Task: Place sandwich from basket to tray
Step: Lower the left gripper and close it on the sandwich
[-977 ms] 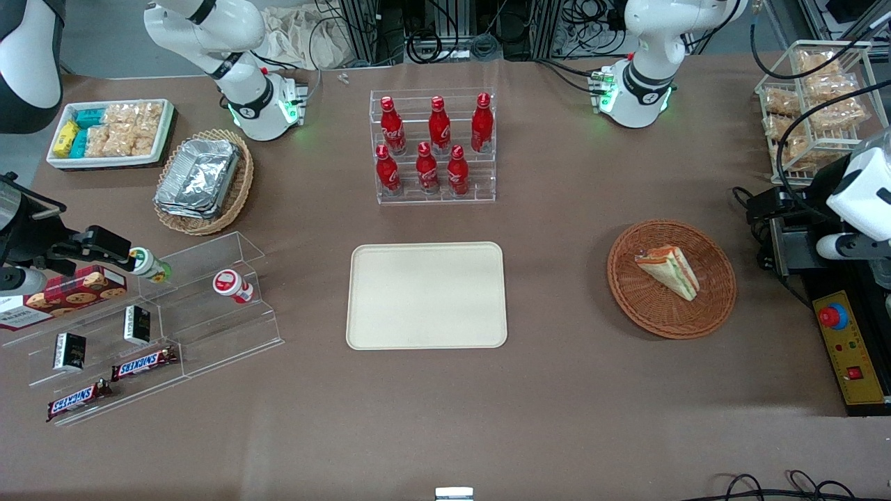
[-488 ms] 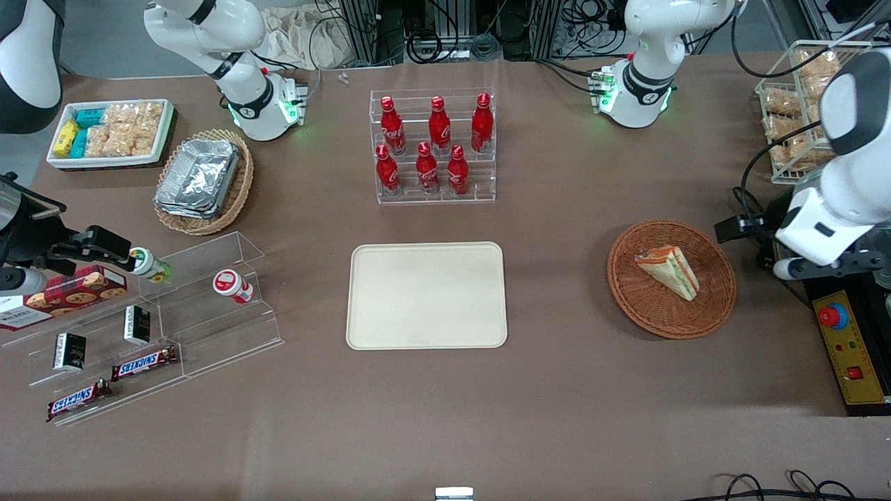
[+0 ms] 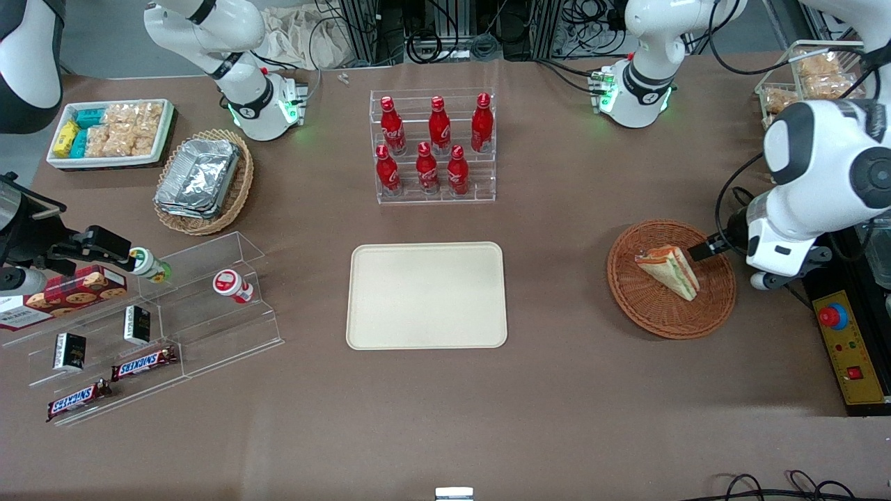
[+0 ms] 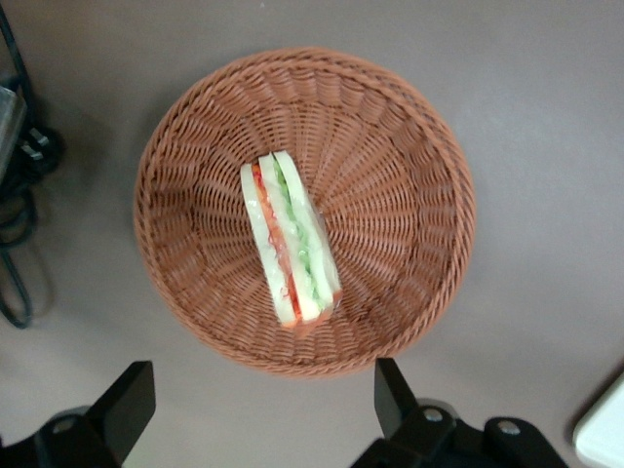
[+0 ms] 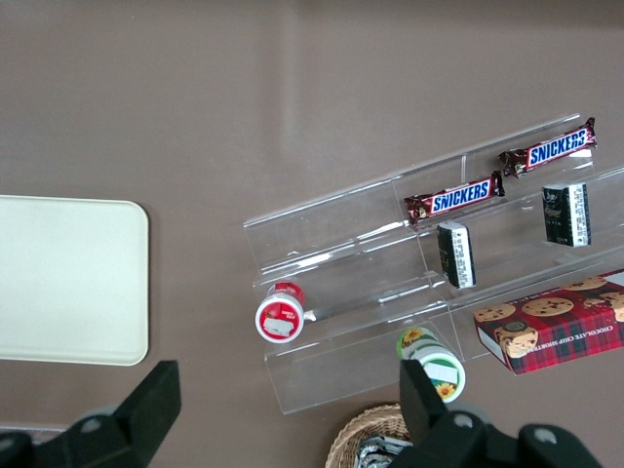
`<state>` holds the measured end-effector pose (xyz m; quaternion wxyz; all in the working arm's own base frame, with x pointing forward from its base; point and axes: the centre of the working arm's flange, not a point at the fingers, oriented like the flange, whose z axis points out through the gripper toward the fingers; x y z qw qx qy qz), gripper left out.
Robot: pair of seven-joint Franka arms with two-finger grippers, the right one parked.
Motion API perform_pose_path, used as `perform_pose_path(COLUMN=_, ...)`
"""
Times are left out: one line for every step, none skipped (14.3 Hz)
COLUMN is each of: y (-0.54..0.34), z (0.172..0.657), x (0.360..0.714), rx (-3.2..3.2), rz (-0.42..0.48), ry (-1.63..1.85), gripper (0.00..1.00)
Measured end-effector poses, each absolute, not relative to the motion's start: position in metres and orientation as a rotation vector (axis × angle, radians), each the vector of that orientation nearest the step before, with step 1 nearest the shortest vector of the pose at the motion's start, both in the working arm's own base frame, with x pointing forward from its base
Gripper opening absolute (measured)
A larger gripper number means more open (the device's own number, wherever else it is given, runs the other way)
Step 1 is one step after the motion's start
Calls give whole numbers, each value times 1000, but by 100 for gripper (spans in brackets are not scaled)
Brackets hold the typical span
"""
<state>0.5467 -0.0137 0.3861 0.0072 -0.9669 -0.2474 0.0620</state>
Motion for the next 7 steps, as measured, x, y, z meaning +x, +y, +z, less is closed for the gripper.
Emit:
perform_pose_path(y=-14, z=370, x=542, rx=-3016, rz=171, ry=-818, gripper=100)
perform_pose_path(y=-14, z=356, x=536, rx=-3010, rz=155, ry=-853, gripper=100)
perform_pose_path(y=-14, z=345, x=532, rx=-3002, rz=153, ry=-887, gripper=100)
perform_pose_path(y=-14, z=335, x=528, rx=-2988, rz=166, ry=-926, gripper=100)
perform_pose_path(y=-13, z=328, x=527, rx=-2972, rz=176, ry=-971, gripper=100)
perform_pose_path(y=-13, z=321, x=528, rx=-2959, rz=173, ry=-1018, gripper=100)
perform_pose_path(y=-12, z=314, x=530, rx=-2949, rz=167, ry=-1059, gripper=100)
